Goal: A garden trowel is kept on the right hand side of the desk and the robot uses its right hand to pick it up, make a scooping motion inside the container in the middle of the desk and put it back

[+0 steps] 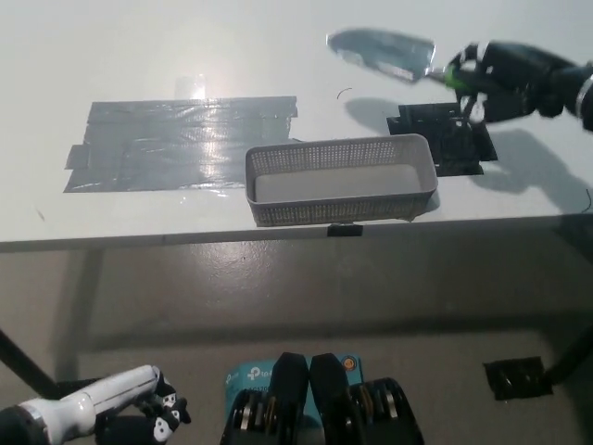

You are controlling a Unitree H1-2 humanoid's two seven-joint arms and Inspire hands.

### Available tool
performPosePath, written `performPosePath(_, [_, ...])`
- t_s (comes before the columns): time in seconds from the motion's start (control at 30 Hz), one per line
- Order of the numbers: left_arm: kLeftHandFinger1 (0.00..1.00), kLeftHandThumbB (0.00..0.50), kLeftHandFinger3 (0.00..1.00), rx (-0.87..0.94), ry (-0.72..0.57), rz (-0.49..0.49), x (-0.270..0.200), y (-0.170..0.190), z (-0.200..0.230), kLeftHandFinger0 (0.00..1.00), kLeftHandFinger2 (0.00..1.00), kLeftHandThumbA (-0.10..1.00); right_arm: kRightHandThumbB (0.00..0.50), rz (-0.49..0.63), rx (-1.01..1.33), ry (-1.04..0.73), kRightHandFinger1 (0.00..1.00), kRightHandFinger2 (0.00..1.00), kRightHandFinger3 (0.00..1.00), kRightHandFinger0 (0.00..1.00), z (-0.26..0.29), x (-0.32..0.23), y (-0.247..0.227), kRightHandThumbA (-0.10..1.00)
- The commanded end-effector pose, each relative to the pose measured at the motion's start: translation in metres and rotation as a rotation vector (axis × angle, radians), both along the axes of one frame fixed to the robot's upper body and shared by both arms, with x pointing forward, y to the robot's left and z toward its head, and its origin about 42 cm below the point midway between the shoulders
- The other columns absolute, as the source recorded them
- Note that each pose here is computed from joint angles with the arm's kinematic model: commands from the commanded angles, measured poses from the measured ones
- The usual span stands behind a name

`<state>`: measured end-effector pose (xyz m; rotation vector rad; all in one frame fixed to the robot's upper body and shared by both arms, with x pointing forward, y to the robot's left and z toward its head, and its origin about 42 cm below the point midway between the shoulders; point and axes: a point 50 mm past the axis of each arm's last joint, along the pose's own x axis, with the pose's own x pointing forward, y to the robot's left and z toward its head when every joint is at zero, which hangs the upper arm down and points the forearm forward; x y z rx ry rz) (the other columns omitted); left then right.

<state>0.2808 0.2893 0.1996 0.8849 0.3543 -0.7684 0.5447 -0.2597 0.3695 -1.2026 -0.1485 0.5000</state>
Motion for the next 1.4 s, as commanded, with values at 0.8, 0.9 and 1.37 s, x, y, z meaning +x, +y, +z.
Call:
performPosePath(0.8, [0.57,0.500,0.65,0.020,-0.021,0.066,-0.019,0.017,-0.007,0.65,0.63,1.00,0.000,-0.453,-0.318,0.032,0.53,0.65,0.44,0.18,-0.086,0.009,-0.091,-0.10])
performPosePath(0.9, [0.59,0.500,0.65,0.020,-0.016,0.066,-0.020,0.016,-0.009,0.70,0.64,1.00,0.049,-0.451,-0.313,0.041,0.67,0.76,1.00,0.53,-0.089,0.010,-0.082,0.00])
performPosePath(1.37, [0.59,0.490,0.62,0.025,-0.013,0.058,-0.018,0.017,-0.007,0.68,0.64,1.00,0.500,-0.347,-0.275,0.183,1.00,1.00,1.00,1.00,-0.038,0.010,-0.049,1.00])
